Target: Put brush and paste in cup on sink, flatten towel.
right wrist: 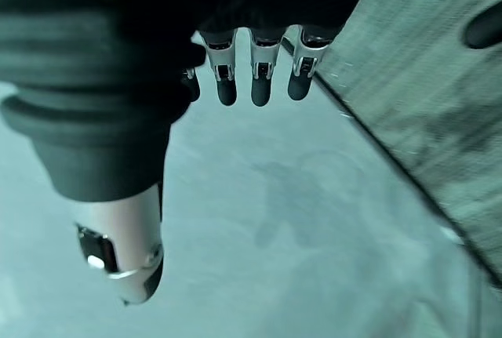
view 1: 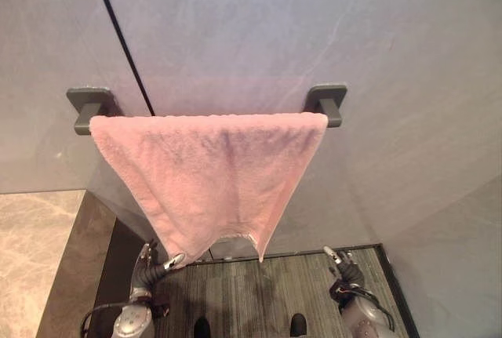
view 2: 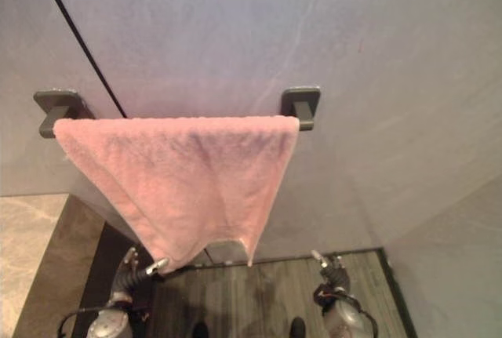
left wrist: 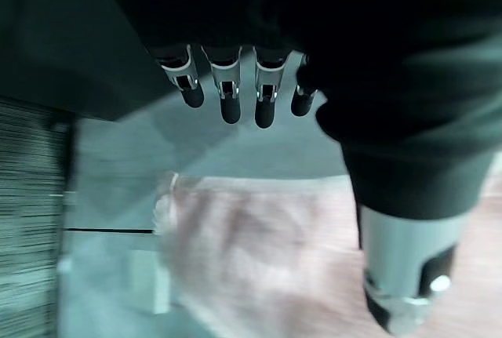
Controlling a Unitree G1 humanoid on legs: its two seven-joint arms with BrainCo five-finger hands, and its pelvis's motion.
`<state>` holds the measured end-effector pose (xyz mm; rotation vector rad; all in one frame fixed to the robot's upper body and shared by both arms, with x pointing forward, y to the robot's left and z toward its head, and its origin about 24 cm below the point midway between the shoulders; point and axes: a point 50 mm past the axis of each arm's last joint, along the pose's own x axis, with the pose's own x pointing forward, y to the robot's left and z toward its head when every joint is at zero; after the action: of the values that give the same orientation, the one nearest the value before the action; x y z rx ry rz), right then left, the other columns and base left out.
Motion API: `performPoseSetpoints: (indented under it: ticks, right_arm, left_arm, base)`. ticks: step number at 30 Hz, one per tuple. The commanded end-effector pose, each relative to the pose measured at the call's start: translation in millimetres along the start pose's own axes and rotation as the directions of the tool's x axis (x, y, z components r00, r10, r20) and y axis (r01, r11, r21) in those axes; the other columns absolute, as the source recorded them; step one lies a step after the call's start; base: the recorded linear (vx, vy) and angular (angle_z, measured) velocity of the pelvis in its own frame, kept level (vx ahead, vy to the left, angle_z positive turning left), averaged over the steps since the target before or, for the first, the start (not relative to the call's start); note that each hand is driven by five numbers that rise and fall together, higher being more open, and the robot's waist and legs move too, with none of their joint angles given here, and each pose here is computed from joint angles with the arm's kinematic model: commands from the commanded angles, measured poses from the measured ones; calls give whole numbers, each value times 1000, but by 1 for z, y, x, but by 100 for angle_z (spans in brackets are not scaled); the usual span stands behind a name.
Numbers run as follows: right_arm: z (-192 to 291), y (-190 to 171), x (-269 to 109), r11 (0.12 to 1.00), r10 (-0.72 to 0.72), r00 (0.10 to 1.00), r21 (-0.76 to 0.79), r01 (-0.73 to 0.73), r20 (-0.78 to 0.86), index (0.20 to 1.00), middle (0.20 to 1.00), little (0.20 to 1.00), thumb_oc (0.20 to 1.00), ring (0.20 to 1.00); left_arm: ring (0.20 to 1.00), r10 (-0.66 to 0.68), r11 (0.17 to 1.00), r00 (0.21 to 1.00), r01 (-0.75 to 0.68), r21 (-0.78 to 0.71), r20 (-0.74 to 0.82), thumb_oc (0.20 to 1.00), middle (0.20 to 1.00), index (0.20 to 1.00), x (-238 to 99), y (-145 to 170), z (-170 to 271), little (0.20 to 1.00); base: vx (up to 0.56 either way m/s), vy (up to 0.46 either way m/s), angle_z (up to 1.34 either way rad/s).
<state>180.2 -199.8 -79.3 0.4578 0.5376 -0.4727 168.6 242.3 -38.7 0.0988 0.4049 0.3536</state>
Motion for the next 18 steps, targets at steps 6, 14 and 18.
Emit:
performPoseSetpoints:
  ticks: [6, 14, 18]
  right_arm:
    - [132, 32, -32, 958, 150, 701, -278, 71, 697, 1000, 1000, 1000, 1000, 1000]
    - [183, 56, -89, 879, 369, 302, -436, 194, 879, 1000, 1000, 1000, 1000, 1000]
    - [190, 62, -108, 835, 455, 175, -487, 257, 873, 1000, 1000, 1000, 1000, 1000]
  left_arm:
    - [1000, 362, 900, 770, -435, 17, 526, 1000, 1000, 1000, -5, 60, 98, 1000]
    - [1000, 429, 691, 360, -721, -45, 829, 1000, 1000, 1000, -43, 91, 159, 1000]
    - [1000, 382, 634, 238, -771, -65, 893, 1000, 1000, 1000, -58, 94, 172, 1000]
  base:
    - [33, 19, -9]
    - [6, 0, -1]
    - [6, -4, 3]
